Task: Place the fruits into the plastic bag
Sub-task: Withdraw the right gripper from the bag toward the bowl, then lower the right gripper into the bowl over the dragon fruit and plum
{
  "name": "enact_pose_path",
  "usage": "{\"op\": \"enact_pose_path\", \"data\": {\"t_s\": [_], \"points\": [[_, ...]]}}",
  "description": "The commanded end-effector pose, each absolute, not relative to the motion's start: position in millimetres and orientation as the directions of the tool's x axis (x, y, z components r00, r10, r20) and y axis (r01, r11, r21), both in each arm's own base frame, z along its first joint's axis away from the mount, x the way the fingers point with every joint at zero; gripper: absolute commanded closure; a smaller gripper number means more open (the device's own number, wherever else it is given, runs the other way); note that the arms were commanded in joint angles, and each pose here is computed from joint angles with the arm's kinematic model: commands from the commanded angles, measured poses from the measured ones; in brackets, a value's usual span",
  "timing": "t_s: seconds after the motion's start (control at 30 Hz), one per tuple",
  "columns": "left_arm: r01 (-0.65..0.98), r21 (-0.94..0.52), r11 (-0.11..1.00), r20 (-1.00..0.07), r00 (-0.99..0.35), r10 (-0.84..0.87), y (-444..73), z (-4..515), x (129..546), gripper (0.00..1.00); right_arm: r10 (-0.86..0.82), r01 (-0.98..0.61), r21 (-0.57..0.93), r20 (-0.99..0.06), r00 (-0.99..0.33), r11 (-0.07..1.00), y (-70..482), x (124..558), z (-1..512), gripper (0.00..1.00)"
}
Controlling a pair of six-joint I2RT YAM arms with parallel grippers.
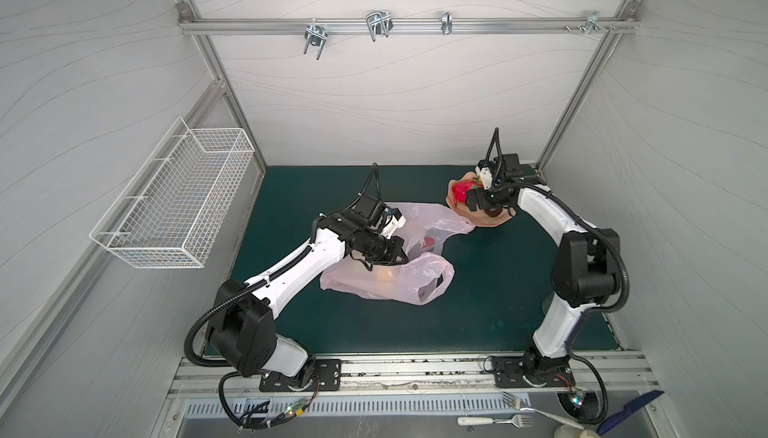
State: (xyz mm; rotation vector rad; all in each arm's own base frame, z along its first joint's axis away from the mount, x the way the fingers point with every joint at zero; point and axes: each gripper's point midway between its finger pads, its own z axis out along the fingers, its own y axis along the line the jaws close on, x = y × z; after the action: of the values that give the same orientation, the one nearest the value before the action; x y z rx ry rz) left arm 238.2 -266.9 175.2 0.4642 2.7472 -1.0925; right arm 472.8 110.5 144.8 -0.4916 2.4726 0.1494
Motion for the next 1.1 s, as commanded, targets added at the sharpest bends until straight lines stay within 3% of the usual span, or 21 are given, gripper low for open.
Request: {"op": "enact_pose_path", "data": {"t_s": [0.0,0.53,1.07], "points": [[0.352,-0.642,0.681,-0.248,-0.936,0.251,-269,174,239,1.00,-0.450,-0.474,-0.135,-0.610,-0.652,0.870,114,497,150,0.01],[0.335,-0.640,0.691,-0.212,-0.942,0.261,-272,165,242,1.00,-0.581,-0.576,-0.213,-0.563,-0.588,0.789,126,542,117,0.01],[0.331,-0.630,0.703,-0.202,-0.943,0.263,-271,164,244,1.00,-0.647,-0.656,-0.186,-0.493,-0.582,0.732,132,542,79,0.01]]}}
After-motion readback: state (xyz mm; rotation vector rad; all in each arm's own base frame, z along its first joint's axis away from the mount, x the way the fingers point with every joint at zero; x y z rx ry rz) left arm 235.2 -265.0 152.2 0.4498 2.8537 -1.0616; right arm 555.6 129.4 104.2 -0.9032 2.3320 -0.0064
